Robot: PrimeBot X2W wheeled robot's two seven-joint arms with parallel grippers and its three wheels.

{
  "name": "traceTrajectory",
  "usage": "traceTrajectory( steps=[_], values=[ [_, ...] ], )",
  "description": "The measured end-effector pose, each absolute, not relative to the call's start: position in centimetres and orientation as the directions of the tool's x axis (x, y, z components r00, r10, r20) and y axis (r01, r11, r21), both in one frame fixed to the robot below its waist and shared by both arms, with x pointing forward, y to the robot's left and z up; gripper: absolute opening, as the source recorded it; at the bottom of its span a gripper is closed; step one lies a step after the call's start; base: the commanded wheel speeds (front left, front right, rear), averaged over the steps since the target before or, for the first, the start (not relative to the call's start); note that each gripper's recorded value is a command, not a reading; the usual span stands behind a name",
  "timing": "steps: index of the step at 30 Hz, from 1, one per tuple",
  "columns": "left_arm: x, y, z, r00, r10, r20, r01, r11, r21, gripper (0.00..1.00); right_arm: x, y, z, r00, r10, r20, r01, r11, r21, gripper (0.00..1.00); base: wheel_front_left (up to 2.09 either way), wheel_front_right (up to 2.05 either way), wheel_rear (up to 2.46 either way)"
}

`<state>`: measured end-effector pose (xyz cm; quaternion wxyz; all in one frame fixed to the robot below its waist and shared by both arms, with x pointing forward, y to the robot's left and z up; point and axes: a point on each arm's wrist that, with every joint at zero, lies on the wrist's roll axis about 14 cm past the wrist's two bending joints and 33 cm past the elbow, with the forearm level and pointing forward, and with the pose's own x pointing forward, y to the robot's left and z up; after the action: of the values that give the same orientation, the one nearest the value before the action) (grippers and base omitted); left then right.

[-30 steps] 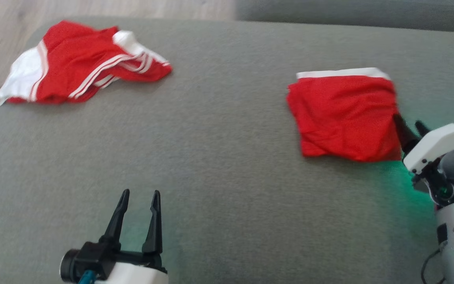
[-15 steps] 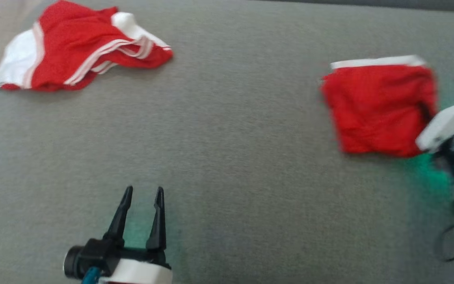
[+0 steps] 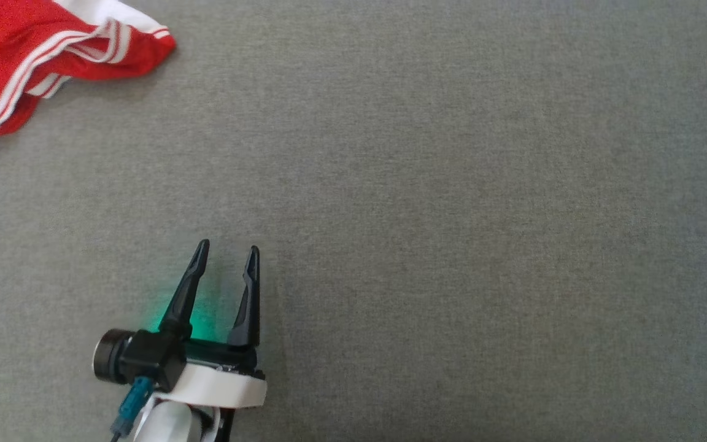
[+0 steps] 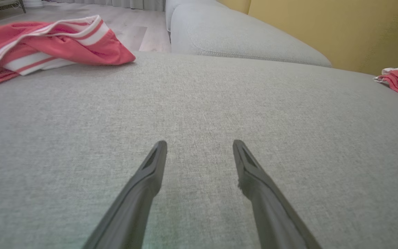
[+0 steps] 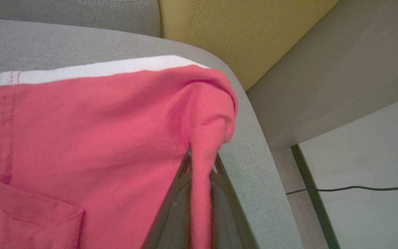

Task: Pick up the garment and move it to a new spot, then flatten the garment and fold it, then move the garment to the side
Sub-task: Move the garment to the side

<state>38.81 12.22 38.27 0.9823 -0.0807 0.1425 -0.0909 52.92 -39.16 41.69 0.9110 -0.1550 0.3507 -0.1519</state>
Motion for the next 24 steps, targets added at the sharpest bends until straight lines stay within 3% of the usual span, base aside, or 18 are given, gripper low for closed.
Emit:
traceTrajectory(
  steps=[3, 4, 5, 6, 14, 19, 24],
  values=[
    [38.9, 11.9, 37.7, 0.936, -0.215, -0.277, 0.165, 0.967, -0.192, 1.0, 52.6, -40.2, 41.7, 0.695, -0.421, -0.583, 0.171, 0.884, -0.435, 0.0, 0.0, 0.0, 0.0],
    [39.0, 11.8, 37.6, 0.935, -0.219, -0.278, 0.168, 0.967, -0.194, 1.0, 52.5, -40.6, 41.9, 0.696, -0.433, -0.573, 0.177, 0.877, -0.447, 0.05, 0.0, 0.0, 0.0],
    [39.0, 11.8, 37.7, 0.936, -0.218, -0.277, 0.168, 0.967, -0.193, 1.0, 52.4, -40.9, 42.2, 0.696, -0.444, -0.563, 0.178, 0.868, -0.464, 0.3, 0.0, 0.0, 0.0],
    [39.0, 11.9, 37.7, 0.937, -0.218, -0.275, 0.169, 0.967, -0.191, 1.0, 52.5, -41.1, 42.6, 0.704, -0.453, -0.547, 0.17, 0.855, -0.49, 1.0, 0.0, 0.0, 0.0],
    [39.2, 12.4, 39.6, 0.953, -0.2, -0.226, 0.162, 0.971, -0.176, 1.0, 54.3, -39.4, 48.3, 0.845, -0.417, -0.334, 0.169, 0.802, -0.573, 1.0, 0.0, 0.0, 0.0],
    [37.9, 12.8, 41.1, 0.964, -0.177, -0.196, 0.142, 0.973, -0.183, 1.0, 54.2, -33.7, 50.8, 0.94, -0.275, -0.201, 0.151, 0.865, -0.479, 1.0, 0.0, 0.0, 0.0],
    [35.8, 13.7, 42.5, 0.975, -0.142, -0.172, 0.11, 0.978, -0.179, 1.0, 51.1, -29.1, 52.7, 0.987, -0.143, -0.075, 0.102, 0.913, -0.396, 1.0, 0.0, 0.0, 0.0]
  ],
)
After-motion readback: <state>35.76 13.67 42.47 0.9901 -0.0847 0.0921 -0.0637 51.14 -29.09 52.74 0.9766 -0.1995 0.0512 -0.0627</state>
